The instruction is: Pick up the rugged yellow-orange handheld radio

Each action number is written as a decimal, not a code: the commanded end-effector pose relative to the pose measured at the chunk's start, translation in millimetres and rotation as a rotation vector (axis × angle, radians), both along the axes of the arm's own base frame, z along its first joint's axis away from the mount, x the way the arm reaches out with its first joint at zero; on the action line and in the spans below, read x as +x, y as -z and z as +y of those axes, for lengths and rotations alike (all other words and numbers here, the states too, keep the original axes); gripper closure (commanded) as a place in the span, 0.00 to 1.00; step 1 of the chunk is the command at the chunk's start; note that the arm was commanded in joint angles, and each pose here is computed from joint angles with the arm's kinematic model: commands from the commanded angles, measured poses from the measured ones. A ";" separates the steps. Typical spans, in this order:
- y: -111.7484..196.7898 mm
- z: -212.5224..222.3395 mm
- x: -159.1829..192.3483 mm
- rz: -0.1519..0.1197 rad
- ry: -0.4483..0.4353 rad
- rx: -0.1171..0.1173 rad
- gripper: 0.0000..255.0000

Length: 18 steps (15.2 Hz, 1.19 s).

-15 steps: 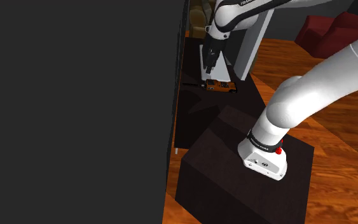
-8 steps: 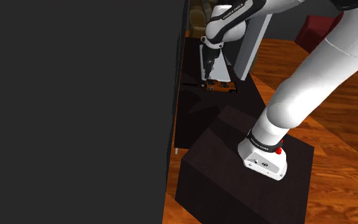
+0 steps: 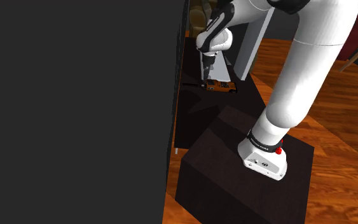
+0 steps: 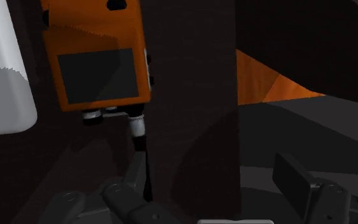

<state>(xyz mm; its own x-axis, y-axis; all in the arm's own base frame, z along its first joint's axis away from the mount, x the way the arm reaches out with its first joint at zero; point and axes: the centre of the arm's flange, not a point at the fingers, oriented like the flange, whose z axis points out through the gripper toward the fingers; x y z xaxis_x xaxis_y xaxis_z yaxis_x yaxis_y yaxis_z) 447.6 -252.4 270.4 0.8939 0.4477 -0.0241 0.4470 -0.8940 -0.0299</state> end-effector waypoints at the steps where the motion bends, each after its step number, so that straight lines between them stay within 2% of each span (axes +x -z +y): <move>1: 23.5 -15.6 12.3 0.003 -0.038 -0.004 0.00; 6: 65.5 -45.3 41.4 0.009 -0.116 -0.012 0.00; 15: 105.5 -45.3 41.4 0.009 -0.116 -0.012 0.00; 16: 106.3 -45.1 40.9 0.009 -0.116 -0.012 1.00; 18: 106.0 -44.7 40.8 0.009 -0.116 -0.012 1.00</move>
<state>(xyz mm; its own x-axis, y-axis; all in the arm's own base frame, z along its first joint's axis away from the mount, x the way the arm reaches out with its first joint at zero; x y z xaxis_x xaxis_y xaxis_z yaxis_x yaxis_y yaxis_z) 488.5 -297.2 164.6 0.8359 0.5476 -0.0381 0.5471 -0.8367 -0.0241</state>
